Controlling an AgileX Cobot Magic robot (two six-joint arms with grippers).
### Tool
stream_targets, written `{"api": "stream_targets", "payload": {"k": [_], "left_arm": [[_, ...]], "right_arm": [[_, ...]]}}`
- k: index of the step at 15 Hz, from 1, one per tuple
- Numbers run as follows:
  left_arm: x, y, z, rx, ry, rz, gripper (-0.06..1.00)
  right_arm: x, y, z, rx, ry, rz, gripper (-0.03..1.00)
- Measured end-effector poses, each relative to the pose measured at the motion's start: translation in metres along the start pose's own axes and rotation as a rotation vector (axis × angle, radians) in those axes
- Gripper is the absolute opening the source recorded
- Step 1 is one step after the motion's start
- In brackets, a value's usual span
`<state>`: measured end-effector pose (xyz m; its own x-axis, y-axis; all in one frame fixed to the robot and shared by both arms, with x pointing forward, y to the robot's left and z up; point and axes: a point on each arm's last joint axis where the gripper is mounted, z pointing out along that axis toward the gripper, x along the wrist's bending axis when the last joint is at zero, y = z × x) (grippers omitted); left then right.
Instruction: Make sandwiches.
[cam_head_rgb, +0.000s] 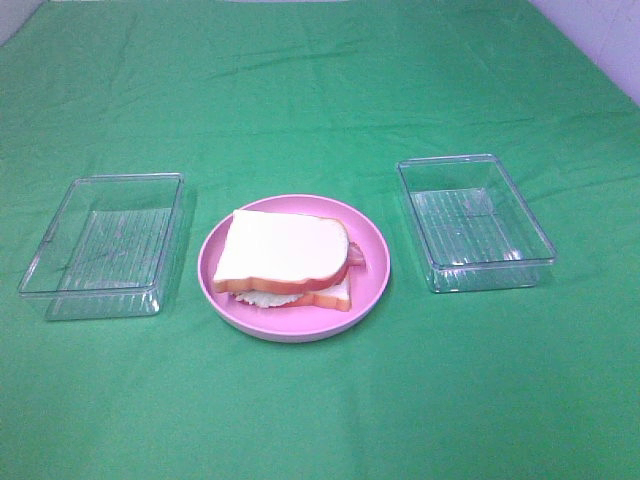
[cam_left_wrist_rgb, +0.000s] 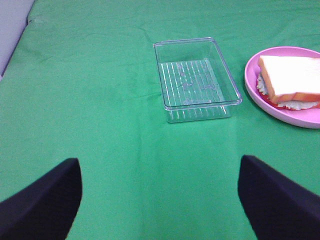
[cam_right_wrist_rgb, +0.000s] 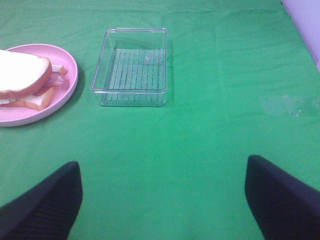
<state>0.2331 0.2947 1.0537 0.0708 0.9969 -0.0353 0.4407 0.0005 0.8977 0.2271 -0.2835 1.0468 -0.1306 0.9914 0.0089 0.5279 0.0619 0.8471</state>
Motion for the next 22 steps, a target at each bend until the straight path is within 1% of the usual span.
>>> {"api": "stream_targets", "payload": {"k": [16,18,21,22], "left_arm": [[0.0000,0.0000,0.0000,0.000,0.000,0.000,0.80],[-0.0001,0.0000,0.0001,0.000,0.009,-0.003,0.80],[-0.0003,0.0002,0.0003,-0.002,0.056,-0.026,0.80],[-0.0003,0.0002,0.0004,-0.002,0.060,-0.028,0.80]], "right_arm": [[0.0000,0.0000,0.0000,0.000,0.000,0.001,0.82],[0.0000,0.0000,0.0000,0.000,0.000,0.001,0.82],[0.0000,0.0000,0.0000,0.000,0.000,0.001,0.82],[0.0000,0.0000,0.0000,0.000,0.000,0.001,0.82]]}}
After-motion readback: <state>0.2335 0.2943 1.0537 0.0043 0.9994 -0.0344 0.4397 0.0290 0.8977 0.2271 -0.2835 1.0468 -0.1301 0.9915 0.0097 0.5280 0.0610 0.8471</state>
